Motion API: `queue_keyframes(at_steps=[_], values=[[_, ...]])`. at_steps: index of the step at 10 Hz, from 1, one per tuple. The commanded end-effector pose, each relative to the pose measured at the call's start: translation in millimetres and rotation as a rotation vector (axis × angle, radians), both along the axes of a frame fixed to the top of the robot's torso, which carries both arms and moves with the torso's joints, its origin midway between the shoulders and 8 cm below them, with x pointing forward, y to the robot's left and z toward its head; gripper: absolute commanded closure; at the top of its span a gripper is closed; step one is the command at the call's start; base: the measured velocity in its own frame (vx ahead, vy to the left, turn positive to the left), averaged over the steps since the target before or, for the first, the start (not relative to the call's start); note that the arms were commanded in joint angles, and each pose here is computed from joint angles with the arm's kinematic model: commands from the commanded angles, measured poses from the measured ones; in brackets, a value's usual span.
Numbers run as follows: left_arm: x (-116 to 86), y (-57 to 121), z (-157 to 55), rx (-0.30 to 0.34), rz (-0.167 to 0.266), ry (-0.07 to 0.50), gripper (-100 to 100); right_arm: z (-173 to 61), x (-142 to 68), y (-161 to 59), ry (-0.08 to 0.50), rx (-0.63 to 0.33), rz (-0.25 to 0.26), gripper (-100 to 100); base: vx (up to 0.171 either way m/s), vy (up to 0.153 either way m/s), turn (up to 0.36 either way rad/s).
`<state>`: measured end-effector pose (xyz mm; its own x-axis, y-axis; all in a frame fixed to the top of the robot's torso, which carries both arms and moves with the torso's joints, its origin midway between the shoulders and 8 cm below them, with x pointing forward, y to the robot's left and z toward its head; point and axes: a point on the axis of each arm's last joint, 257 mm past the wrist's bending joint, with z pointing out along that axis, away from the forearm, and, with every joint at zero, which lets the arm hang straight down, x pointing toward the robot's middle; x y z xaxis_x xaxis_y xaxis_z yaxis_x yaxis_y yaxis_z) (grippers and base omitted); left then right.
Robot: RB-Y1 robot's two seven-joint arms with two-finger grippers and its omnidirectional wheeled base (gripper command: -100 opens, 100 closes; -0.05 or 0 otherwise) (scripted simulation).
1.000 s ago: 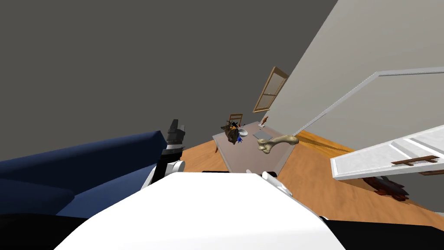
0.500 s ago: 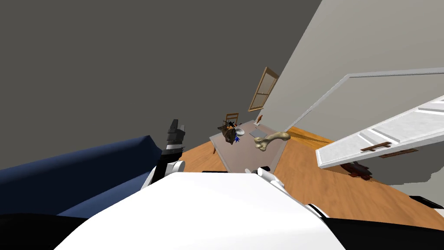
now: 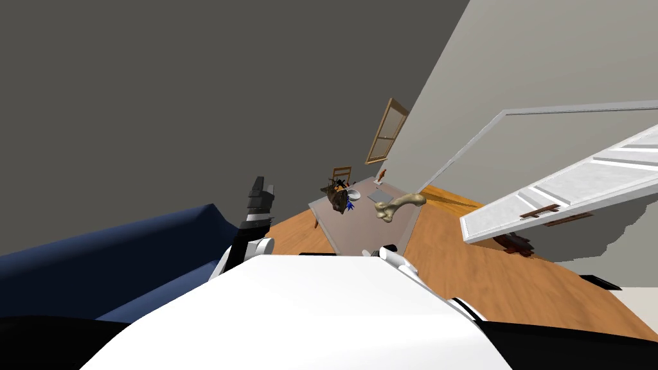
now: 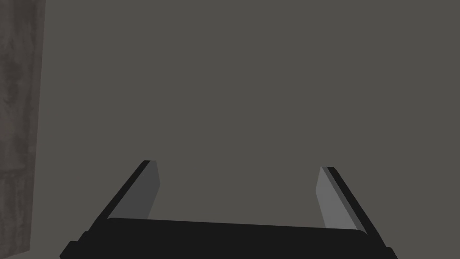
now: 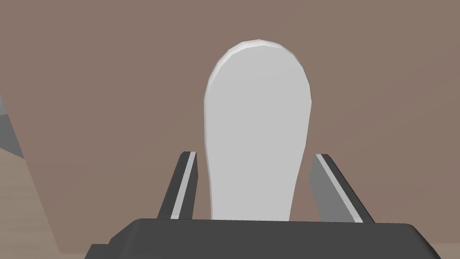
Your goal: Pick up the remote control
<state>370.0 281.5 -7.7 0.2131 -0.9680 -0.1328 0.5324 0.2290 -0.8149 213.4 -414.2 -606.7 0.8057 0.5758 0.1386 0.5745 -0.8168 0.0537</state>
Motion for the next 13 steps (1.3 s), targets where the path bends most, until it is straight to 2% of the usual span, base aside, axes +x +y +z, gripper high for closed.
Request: queue_keyframes(at_steps=[1,3,4,5,6,7,9,10,12,13], values=[[0,0.0,0,0.000,0.000,0.000,0,0,0,0,0.000,0.000,0.000,100,0.000,0.000,0.000],[0,0.0,0,0.000,0.000,0.000,0,0,0,0,0.000,0.000,0.000,100,0.000,0.000,0.000],[0,0.0,0,0.000,0.000,0.000,0,0,0,0,0.000,0.000,0.000,0,0.000,0.000,0.000],[0,0.0,0,0.000,0.000,0.000,0,-4,-22,-6,0.018,0.013,-0.042,100,-0.087,-0.043,0.411],[0,-0.1,0,0.000,0.000,0.000,0,-2,-19,-10,0.009,0.011,-0.058,100,-0.084,-0.022,0.266],[0,0.0,0,0.000,0.000,0.000,0,-7,-45,-14,0.034,0.025,-0.087,100,-0.082,-0.030,0.329],[0,0.0,0,0.000,0.000,0.000,0,-3,-39,-24,0.013,0.021,-0.123,100,-0.049,-0.009,0.111],[0,0.0,0,0.000,0.000,0.000,0,-7,-65,-28,0.036,0.032,-0.155,100,-0.060,0.004,0.310],[0,0.0,0,0.000,0.000,0.000,0,-3,-59,-38,0.016,0.028,-0.189,100,-0.044,-0.006,0.143],[0,0.1,0,0.000,0.000,0.000,0,-6,-86,-42,0.039,0.038,-0.221,100,-0.034,0.016,0.340]])
